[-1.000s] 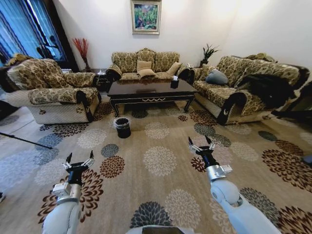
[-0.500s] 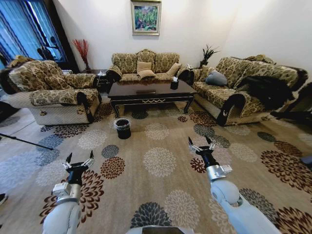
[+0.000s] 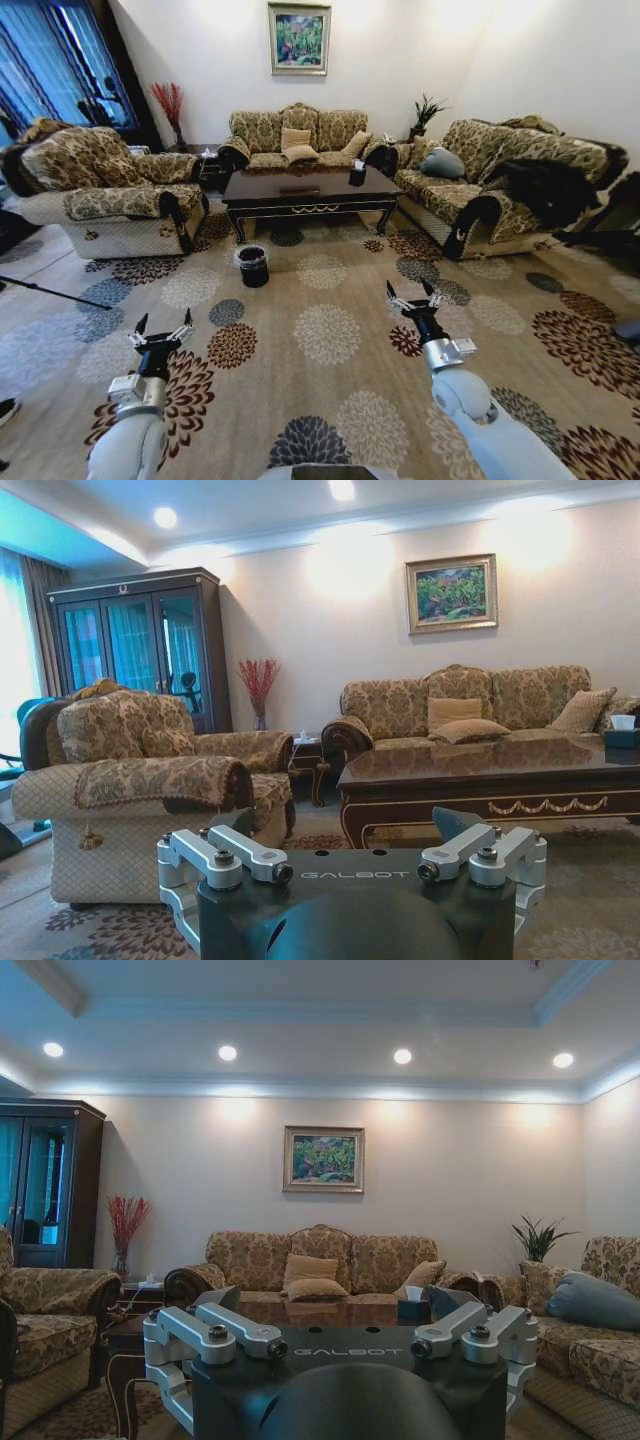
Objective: Move to the front of the table and pick up the trash from the floor, then place it into the trash bin.
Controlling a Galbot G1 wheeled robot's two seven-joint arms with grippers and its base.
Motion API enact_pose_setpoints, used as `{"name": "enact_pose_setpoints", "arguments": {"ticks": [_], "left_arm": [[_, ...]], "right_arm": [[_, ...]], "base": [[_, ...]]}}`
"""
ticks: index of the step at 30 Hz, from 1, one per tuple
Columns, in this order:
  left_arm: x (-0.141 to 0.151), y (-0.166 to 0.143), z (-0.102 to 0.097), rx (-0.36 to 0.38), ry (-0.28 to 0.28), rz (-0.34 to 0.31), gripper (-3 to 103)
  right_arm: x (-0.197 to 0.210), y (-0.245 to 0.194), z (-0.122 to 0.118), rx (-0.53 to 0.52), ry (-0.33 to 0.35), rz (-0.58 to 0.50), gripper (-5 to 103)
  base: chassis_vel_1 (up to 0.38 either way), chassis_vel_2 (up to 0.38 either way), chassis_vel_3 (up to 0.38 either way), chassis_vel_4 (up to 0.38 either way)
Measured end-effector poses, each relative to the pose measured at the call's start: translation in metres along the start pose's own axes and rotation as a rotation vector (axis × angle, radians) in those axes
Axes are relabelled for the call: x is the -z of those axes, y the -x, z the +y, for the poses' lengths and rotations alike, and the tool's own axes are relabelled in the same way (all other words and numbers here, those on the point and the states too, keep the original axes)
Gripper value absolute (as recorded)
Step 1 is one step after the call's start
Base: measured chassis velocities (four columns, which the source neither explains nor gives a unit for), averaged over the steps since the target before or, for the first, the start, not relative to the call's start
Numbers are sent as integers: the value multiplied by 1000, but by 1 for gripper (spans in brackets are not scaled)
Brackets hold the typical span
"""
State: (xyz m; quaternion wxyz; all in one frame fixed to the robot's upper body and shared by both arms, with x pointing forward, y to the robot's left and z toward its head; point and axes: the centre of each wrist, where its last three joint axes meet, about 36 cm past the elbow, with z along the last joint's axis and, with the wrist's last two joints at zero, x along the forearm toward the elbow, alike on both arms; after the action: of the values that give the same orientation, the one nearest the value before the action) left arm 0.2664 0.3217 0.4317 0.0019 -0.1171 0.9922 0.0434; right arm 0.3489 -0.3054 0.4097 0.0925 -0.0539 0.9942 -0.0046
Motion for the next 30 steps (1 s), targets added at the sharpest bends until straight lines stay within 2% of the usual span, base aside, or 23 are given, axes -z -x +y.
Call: {"name": "enact_pose_setpoints", "arguments": {"ticks": [30], "left_arm": [[0,0,0,0,0,0,100]], "right_arm": [[0,0,0,0,0,0,100]], "base": [[0,0,0,0]]}}
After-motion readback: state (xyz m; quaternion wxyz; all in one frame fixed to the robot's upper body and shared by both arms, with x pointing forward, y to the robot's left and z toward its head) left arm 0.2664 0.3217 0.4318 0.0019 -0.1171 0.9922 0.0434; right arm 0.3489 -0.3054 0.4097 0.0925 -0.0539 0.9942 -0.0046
